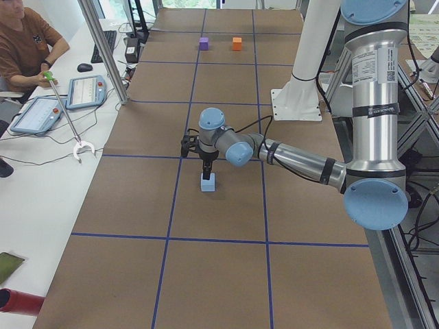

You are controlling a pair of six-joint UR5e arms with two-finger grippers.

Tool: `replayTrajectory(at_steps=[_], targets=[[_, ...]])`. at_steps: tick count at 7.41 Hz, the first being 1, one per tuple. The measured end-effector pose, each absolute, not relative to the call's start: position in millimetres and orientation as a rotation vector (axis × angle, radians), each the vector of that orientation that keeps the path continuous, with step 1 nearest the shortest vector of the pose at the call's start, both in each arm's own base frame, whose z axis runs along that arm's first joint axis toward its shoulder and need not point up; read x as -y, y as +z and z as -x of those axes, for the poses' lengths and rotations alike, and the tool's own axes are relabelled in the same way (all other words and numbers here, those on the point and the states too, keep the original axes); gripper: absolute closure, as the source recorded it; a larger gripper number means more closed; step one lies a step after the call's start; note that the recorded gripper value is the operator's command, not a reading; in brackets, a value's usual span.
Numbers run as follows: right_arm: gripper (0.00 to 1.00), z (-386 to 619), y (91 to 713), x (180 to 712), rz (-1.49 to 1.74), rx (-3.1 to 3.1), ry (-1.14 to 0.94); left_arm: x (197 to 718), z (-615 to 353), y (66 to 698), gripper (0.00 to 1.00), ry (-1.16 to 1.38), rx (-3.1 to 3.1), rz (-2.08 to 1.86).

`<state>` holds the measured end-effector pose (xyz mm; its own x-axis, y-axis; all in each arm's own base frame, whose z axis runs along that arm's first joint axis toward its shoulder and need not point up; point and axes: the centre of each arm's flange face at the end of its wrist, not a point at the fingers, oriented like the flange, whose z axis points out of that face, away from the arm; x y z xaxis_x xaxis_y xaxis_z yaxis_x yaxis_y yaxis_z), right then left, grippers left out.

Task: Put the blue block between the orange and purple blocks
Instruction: 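Lower the left gripper onto the light blue cube and close it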

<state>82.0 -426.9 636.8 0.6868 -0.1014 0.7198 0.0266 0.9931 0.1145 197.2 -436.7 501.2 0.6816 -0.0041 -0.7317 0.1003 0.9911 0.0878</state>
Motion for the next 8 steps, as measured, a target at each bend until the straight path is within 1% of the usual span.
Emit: replayTrajectory(at_steps=[1, 3, 6, 8], targets=[[0.00, -81.8, 636.0, 427.1, -0.099, 0.811, -0.073, 429.4, -222.4, 506.6, 0.00, -0.077, -0.780, -0.128], [0.00, -81.5, 633.2, 427.4, -0.104, 0.811, -0.074, 425.5, -240.2, 520.0, 0.00, -0.083, -0.741, -0.123], [0.00, -81.3, 630.8, 429.1, -0.108, 0.800, -0.080, 438.5, -255.4, 545.6, 0.00, -0.084, -0.730, -0.116], [0.00, -81.1, 626.9, 433.7, -0.117, 0.795, -0.086, 444.7, -262.2, 551.1, 0.00, -0.086, -0.744, -0.123]])
